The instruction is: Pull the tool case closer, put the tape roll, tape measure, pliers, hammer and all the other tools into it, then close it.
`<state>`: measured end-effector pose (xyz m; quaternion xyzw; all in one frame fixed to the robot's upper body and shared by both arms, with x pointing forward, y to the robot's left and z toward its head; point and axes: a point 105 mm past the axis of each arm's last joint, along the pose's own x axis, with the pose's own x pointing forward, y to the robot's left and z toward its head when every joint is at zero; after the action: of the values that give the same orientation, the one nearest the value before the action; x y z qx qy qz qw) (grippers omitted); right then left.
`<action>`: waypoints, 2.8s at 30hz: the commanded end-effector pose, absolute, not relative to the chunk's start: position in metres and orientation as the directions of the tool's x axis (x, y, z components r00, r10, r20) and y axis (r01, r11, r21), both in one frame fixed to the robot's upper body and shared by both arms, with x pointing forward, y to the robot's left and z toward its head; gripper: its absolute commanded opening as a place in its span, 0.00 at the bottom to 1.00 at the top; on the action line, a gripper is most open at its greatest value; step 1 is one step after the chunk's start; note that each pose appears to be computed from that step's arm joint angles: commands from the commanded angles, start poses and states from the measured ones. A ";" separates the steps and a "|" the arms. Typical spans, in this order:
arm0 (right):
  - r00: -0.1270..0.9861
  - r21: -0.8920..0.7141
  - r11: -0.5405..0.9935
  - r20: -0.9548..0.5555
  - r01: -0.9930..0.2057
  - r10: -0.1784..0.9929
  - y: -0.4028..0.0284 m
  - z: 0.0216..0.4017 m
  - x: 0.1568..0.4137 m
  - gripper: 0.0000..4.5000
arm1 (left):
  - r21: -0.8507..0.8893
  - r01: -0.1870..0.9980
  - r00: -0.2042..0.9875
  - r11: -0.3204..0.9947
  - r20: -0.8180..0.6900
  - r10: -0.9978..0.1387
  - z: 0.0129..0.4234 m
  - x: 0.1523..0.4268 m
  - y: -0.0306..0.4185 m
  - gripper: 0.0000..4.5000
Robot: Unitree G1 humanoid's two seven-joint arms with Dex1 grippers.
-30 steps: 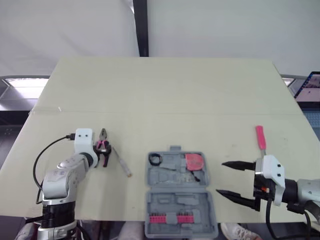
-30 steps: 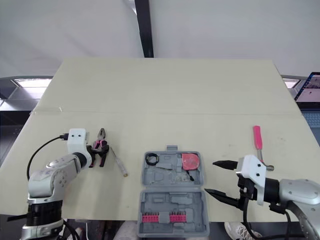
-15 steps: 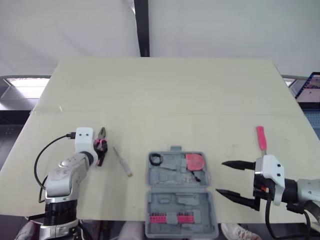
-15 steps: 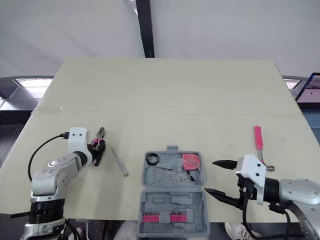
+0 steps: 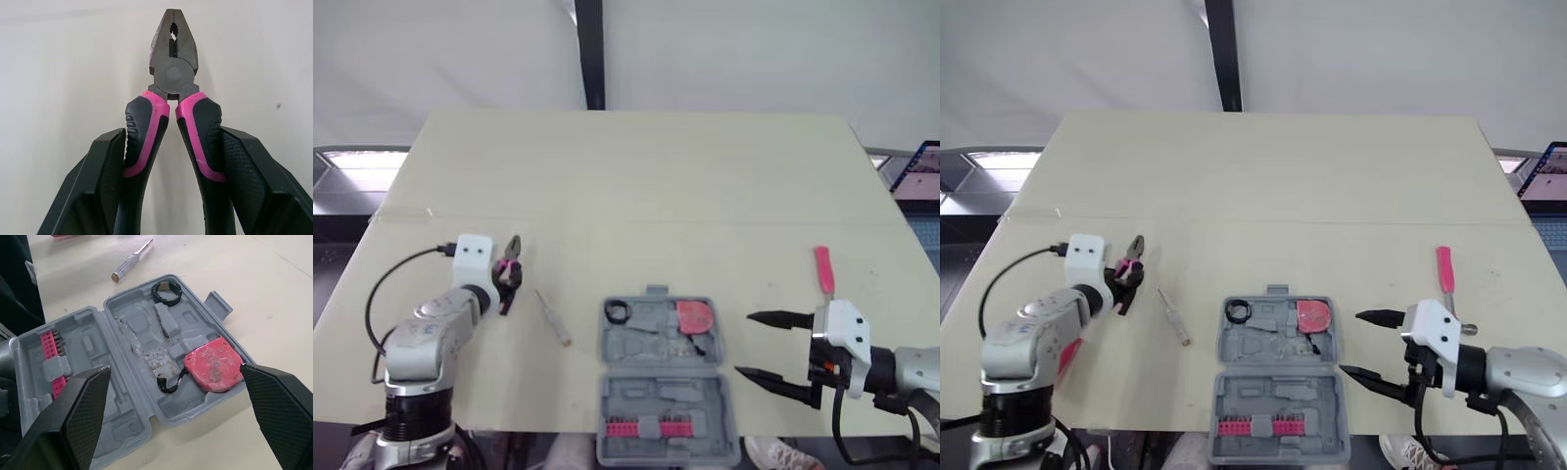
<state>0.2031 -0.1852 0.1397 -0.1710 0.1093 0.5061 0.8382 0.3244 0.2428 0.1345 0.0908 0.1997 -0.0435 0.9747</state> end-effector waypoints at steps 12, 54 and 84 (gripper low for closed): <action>0.436 -0.174 0.402 -0.266 -0.899 0.860 -0.171 0.156 0.205 1.00 | 0.109 0.867 0.474 0.486 -0.480 -0.738 0.175 0.257 0.150 0.54; 0.337 -0.187 0.281 -0.477 -0.941 0.811 -0.082 0.158 0.237 1.00 | 0.206 0.968 0.015 -0.145 -0.623 -0.782 0.167 0.269 0.055 0.54; 0.302 -0.172 0.248 -0.485 -0.953 0.821 -0.074 0.155 0.237 0.60 | 0.210 0.967 0.017 -0.143 -0.617 -0.786 0.162 0.270 0.053 0.54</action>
<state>0.2402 -0.0780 0.1505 -0.2162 0.1625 0.5627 0.7811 0.2713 0.0556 0.1521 0.3032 0.1636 -0.6847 0.6422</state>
